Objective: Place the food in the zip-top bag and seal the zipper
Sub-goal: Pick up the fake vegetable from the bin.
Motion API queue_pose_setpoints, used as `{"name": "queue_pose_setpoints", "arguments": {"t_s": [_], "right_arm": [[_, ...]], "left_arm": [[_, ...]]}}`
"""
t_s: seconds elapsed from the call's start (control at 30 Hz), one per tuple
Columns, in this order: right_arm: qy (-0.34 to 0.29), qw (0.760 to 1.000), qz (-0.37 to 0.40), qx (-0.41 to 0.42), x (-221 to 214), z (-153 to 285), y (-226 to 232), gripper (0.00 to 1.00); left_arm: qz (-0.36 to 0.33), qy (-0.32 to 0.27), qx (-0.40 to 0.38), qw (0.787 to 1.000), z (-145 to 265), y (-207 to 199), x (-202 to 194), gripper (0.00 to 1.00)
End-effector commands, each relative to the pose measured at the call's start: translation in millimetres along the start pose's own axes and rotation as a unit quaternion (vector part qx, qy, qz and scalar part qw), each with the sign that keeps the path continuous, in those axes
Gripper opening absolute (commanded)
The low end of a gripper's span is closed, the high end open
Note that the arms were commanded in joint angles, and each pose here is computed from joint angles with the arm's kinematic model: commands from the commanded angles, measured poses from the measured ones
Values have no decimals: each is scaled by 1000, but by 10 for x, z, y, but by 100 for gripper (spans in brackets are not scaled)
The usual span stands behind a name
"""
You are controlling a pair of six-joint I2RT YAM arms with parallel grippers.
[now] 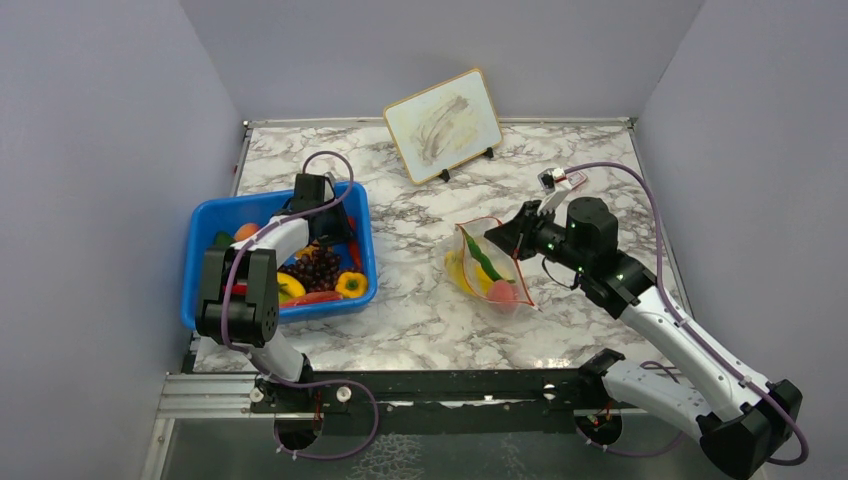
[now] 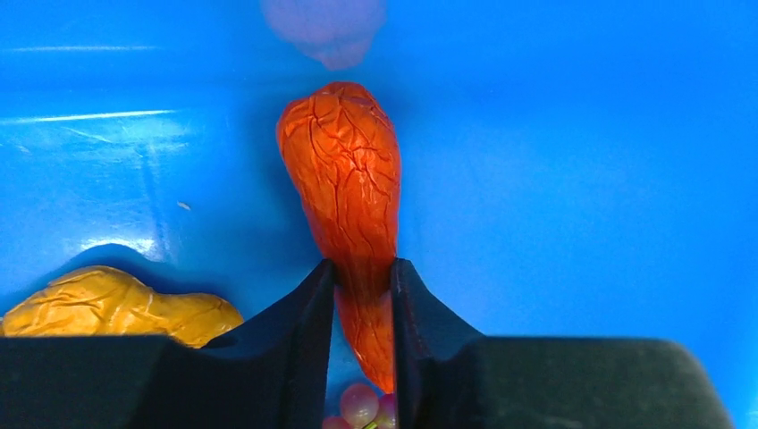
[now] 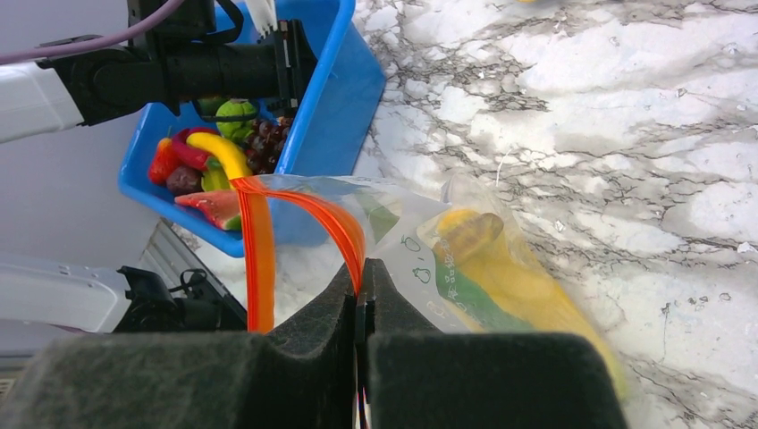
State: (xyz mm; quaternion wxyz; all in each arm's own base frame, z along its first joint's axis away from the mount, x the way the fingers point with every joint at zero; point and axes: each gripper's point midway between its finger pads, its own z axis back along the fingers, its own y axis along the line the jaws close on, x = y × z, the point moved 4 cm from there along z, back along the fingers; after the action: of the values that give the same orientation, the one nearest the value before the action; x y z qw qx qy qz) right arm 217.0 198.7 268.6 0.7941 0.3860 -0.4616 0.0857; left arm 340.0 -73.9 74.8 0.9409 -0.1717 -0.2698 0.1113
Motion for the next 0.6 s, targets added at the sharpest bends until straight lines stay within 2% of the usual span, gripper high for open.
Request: {"name": "queue_pose_setpoints", "arguments": {"t_s": [0.0, 0.27, 0.57], "right_arm": [[-18, 1000, 2, 16, 77, 50, 79, 1], [-20, 1000, -4, 1, 59, 60, 32, 1], [-15, 1000, -17, 4, -6, 46, 18, 1]], "left_arm": [[-4, -9, 7, 1000, 33, 3, 104, 21], [1, -57, -6, 998, 316, -77, 145, 15], [-10, -120, -26, 992, 762, -188, 195, 15]]}}
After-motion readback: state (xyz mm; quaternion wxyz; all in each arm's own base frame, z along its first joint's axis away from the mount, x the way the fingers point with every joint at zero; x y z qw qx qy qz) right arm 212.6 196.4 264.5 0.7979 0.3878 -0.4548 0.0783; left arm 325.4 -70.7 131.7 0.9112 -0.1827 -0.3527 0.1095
